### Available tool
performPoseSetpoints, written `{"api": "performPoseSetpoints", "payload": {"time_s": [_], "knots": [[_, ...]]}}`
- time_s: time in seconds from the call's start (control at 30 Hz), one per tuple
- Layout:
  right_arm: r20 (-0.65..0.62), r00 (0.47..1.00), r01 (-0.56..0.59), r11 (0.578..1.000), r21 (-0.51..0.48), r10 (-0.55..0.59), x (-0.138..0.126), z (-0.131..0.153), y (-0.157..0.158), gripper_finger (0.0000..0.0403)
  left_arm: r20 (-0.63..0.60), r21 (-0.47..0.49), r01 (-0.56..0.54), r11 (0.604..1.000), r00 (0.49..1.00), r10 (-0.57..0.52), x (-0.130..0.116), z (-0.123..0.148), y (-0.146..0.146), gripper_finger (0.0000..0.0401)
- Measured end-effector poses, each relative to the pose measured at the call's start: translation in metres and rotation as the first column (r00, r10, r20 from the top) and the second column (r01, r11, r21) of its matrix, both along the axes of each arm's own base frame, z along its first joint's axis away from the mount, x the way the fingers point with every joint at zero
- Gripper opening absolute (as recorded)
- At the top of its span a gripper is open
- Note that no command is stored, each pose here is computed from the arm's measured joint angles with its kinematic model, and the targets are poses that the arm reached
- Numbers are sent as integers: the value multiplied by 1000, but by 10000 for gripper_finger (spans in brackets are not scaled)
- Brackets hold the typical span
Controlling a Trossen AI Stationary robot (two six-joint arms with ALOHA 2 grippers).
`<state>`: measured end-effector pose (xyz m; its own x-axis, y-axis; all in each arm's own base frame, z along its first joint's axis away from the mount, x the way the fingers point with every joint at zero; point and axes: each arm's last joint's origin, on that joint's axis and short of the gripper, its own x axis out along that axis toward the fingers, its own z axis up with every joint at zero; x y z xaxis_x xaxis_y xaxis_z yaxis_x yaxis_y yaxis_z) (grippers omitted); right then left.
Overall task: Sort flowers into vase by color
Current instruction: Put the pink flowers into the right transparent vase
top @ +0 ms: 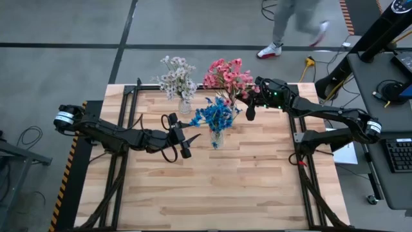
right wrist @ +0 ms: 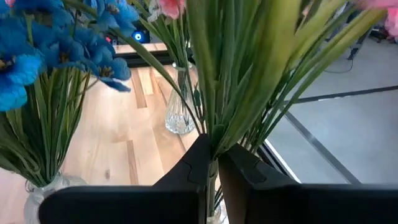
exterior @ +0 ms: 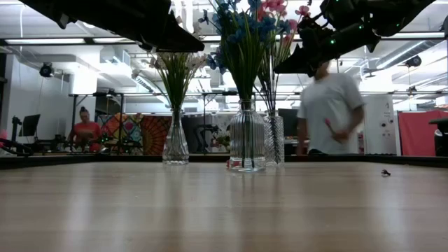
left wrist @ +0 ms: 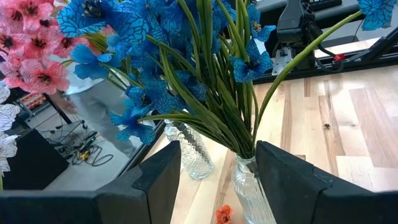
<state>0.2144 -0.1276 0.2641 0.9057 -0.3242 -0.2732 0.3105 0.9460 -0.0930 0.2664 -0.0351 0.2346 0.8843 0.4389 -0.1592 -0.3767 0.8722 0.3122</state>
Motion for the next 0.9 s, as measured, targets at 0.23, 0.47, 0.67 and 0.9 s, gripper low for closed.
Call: {"api": "performPoseSetpoints", "payload": {"time_s": [0.23,0.47,0.67,0.9], "knots": [[-33,999,3,1000,29,-2,-1,-4,1,14,0,0,0,1000,1000,0,0,0,0,191],[-54,999,3,999,42,-1,-2,-6,1,13,1,0,1,1000,1000,-1,0,0,0,191],[-70,998,4,999,52,-1,-2,-8,1,13,1,0,1,1000,1000,-1,0,0,0,191],[-80,997,5,998,58,0,-3,-11,2,12,2,0,1,1000,1000,-1,0,0,0,191]]}}
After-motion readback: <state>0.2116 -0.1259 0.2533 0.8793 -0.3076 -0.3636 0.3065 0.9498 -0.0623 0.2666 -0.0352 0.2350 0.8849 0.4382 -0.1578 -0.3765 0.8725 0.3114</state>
